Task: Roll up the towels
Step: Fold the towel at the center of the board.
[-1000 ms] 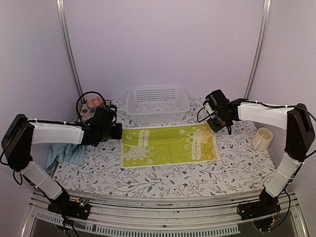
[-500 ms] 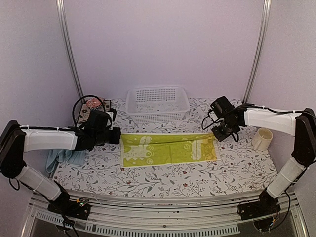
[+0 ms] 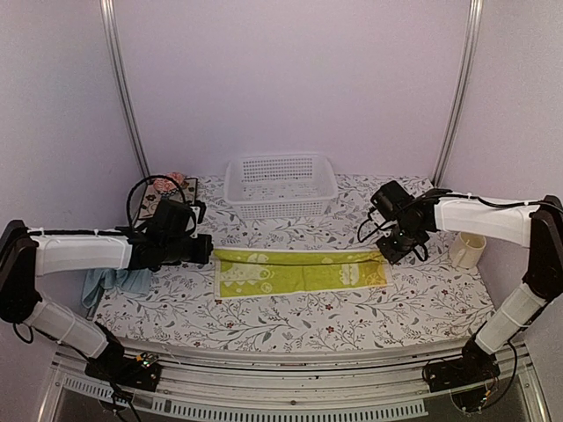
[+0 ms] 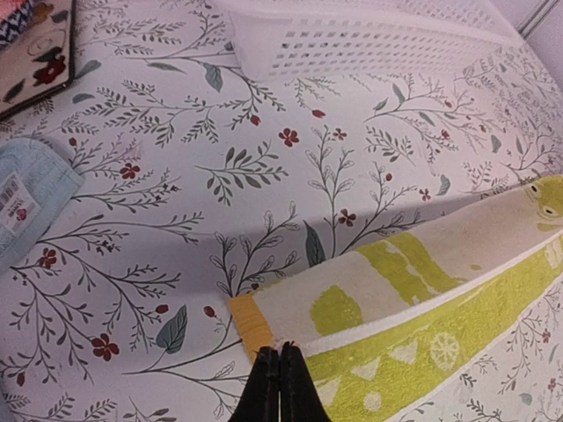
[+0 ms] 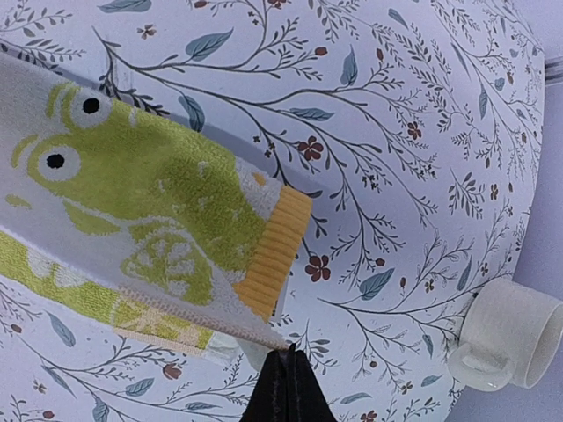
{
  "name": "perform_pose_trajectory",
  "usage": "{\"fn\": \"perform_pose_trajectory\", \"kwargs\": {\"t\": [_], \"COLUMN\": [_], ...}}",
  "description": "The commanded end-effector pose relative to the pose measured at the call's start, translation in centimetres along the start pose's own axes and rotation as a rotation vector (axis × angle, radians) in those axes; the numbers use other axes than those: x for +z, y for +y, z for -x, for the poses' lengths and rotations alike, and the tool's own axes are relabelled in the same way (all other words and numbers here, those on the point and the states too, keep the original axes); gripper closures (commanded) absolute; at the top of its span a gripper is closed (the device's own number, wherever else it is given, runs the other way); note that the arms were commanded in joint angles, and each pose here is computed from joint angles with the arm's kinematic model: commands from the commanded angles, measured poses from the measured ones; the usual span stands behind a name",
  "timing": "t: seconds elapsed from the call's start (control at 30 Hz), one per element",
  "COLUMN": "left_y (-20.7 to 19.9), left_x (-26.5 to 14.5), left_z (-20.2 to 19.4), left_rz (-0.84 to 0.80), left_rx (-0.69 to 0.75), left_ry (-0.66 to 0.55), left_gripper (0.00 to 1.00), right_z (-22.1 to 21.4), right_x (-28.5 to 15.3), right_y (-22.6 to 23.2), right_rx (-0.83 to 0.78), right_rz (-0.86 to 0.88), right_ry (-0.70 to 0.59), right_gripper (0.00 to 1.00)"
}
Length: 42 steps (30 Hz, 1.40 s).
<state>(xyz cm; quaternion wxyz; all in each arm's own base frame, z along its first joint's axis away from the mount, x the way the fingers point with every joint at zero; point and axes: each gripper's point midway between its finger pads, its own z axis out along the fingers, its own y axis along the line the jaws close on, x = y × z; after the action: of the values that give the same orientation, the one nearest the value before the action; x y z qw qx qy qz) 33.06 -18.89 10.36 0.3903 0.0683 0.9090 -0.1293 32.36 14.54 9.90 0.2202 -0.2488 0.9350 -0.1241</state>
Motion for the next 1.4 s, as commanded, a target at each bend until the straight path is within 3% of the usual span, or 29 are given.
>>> {"fn": "perform_pose_trajectory", "kwargs": {"t": [0.0, 0.53, 1.37], "left_y": [-0.3, -1.6, -2.0], "left_x": [-0.5, -0.8, -0.8], "left_z": [-1.7, -4.7, -7.2], "left_rz": [-0.017, -0.056, -0.073], "left_rx": [-0.002, 0.015, 0.021], "left_ry": [0.062, 0.164, 0.257], "left_gripper": [1.00, 1.00, 1.00], "right_z": [-1.4, -1.7, -2.7], "right_x": [-0.8, -1.5, -0.5], "right_y": [-0.1, 0.0, 2.7], "right_rx": [0.025, 0.016, 0.008], "right_rz": [-0.010, -0.010, -0.003], "right_ry": [0.025, 0.036, 0.187], "right_gripper": [0.98, 0.98, 0.95]}}
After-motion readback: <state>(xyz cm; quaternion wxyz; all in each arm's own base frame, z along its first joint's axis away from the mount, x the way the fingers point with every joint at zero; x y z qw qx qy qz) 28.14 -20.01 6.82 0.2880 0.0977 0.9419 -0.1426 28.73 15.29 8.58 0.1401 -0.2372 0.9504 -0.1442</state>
